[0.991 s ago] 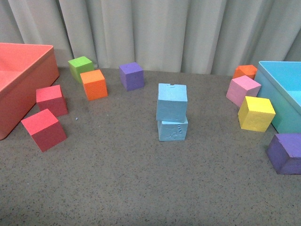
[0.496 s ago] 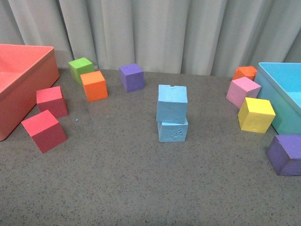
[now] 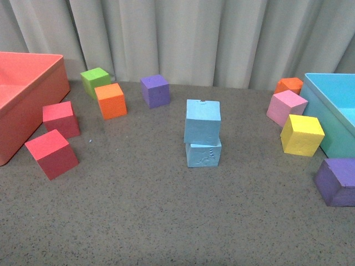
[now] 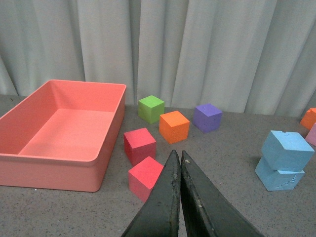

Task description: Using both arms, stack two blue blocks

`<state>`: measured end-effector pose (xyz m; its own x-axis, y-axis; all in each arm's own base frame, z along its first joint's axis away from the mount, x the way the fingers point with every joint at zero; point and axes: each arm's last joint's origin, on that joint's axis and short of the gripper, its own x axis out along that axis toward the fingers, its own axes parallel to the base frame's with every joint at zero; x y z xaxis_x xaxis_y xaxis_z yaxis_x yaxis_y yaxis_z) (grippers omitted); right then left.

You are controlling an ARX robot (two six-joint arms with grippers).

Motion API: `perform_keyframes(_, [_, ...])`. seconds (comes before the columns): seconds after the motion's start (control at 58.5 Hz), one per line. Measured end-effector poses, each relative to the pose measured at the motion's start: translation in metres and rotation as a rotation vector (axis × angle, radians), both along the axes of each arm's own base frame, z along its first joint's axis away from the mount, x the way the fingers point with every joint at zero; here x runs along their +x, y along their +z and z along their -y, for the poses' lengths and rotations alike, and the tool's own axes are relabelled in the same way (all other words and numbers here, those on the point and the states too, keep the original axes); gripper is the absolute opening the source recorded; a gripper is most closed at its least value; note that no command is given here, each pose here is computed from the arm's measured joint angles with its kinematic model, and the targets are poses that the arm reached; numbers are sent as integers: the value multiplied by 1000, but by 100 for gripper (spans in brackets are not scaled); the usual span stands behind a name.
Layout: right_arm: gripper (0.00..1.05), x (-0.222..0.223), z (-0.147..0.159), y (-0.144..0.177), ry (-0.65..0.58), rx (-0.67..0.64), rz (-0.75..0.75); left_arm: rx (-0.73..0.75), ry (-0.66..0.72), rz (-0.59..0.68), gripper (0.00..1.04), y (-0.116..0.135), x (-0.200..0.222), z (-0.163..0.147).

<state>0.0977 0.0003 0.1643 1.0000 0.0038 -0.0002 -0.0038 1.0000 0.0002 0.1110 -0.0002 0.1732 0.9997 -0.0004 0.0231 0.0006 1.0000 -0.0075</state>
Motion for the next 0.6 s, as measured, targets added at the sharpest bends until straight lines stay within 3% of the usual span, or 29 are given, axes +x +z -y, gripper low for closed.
perform_keyframes(0.462, [95, 0, 0, 0, 0, 0, 0, 0, 0, -7, 4, -3, -14, 0])
perform_keyframes(0.598, [95, 0, 0, 0, 0, 0, 0, 0, 0, -6, 25, -3, -14, 0])
